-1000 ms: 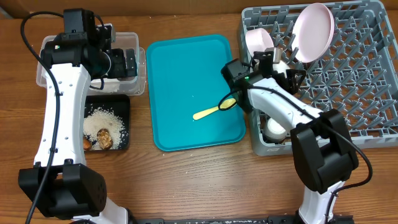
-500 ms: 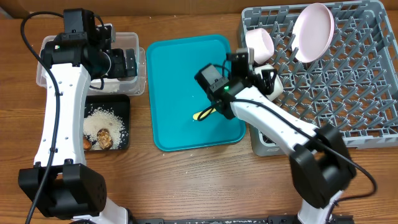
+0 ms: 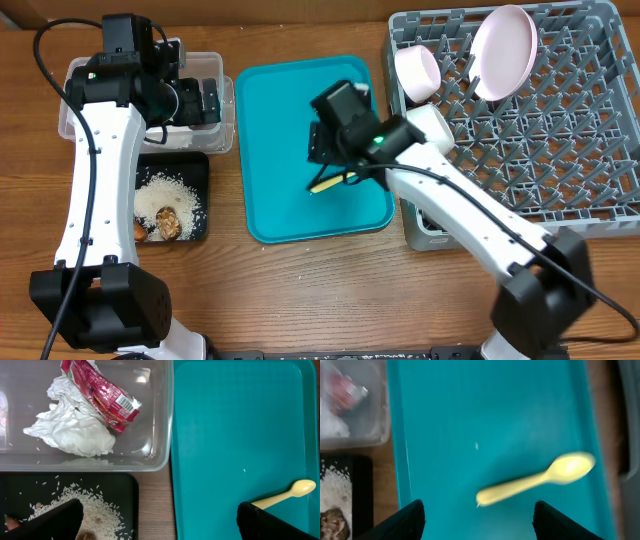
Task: Sort waste into correct bins and load items into the dishwasher
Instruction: 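Grasp the yellow spoon on the teal tray with the right gripper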
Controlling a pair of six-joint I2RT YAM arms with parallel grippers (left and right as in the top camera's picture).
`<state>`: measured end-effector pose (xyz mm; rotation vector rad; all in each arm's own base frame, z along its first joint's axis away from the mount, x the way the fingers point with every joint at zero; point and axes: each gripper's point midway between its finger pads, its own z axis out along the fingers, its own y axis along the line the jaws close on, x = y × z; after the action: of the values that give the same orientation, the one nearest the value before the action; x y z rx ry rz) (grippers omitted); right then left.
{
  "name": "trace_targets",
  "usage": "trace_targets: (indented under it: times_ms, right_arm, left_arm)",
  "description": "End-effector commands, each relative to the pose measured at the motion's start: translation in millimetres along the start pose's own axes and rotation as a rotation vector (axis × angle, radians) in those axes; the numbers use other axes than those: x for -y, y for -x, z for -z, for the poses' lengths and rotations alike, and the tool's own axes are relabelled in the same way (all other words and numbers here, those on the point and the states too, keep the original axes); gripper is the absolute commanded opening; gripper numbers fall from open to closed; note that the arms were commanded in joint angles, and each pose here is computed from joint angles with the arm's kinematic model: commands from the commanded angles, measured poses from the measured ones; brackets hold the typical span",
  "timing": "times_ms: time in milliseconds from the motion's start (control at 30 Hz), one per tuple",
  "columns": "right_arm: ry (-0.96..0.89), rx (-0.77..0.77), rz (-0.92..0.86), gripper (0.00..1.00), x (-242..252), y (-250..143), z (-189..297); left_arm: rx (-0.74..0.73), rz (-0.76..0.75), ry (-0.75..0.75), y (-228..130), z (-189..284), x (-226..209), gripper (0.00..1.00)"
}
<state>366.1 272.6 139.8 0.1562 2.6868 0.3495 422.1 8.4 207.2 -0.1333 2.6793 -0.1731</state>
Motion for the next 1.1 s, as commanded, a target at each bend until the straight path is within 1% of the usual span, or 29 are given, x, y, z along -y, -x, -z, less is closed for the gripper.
trace_targets:
  times_ms: [0, 67, 100, 167, 200, 267, 433, 567, 633, 700, 733, 833, 900, 933, 1000, 1033, 1067]
  right_arm:
    - [-0.058, -0.101, -0.245, 0.72, 5, -24, -42]
    - [-0.101, -0.132, -0.270, 0.71, 13, -33, -58]
    - [-0.144, -0.148, -0.307, 0.68, 21, -40, -65]
    - [-0.209, -0.159, -0.343, 0.67, 33, -48, -74]
    - [-0.263, -0.151, -0.344, 0.67, 44, -51, -82]
    - [-0.301, -0.123, -0.374, 0.67, 53, -48, -83]
    - [-0.312, -0.093, -0.438, 0.66, 70, -39, -97]
    - [-0.295, -0.070, -0.478, 0.62, 77, -37, -111]
    - [-0.288, -0.062, -0.483, 0.58, 77, -34, -112]
    - [-0.287, -0.062, -0.483, 0.52, 77, -34, -112]
    - [-0.287, -0.061, -0.483, 0.46, 77, -35, -113]
    - [-0.287, -0.063, -0.483, 0.26, 80, -39, -116]
    - [-0.285, -0.077, -0.484, 0.10, 83, -46, -121]
    - [-0.286, -0.080, -0.484, 0.04, 84, -47, -121]
    - [-0.278, -0.077, -0.467, 0.04, 83, -45, -122]
    - [-0.269, -0.079, -0.439, 0.04, 81, -44, -122]
    - [-0.226, -0.103, -0.375, 0.04, 73, -44, -124]
  left_arm:
    - [0.036, 0.001, 0.003, 8, 10, 2, 1.00]
    - [0.036, 0.001, 0.003, 8, 10, 2, 1.00]
    - [0.036, 0.001, 0.003, 8, 10, 2, 1.00]
    - [0.036, 0.001, 0.003, 8, 10, 2, 1.00]
    - [0.036, 0.001, 0.003, 8, 10, 2, 1.00]
    - [0.036, 0.001, 0.003, 8, 10, 2, 1.00]
    - [0.036, 0.001, 0.003, 8, 10, 2, 1.00]
    - [0.036, 0.001, 0.003, 8, 10, 2, 1.00]
    - [0.036, 0.001, 0.003, 8, 10, 2, 1.00]
    - [0.036, 0.001, 0.003, 8, 10, 2, 1.00]
    - [0.036, 0.001, 0.003, 8, 10, 2, 1.00]
    - [0.036, 0.001, 0.003, 8, 10, 2, 1.00]
    - [0.036, 0.001, 0.003, 8, 10, 2, 1.00]
    - [0.036, 0.001, 0.003, 8, 10, 2, 1.00]
    - [0.036, 0.001, 0.003, 8, 10, 2, 1.00]
    - [0.036, 0.001, 0.003, 8, 10, 2, 1.00]
    - [0.036, 0.001, 0.003, 8, 10, 2, 1.00]
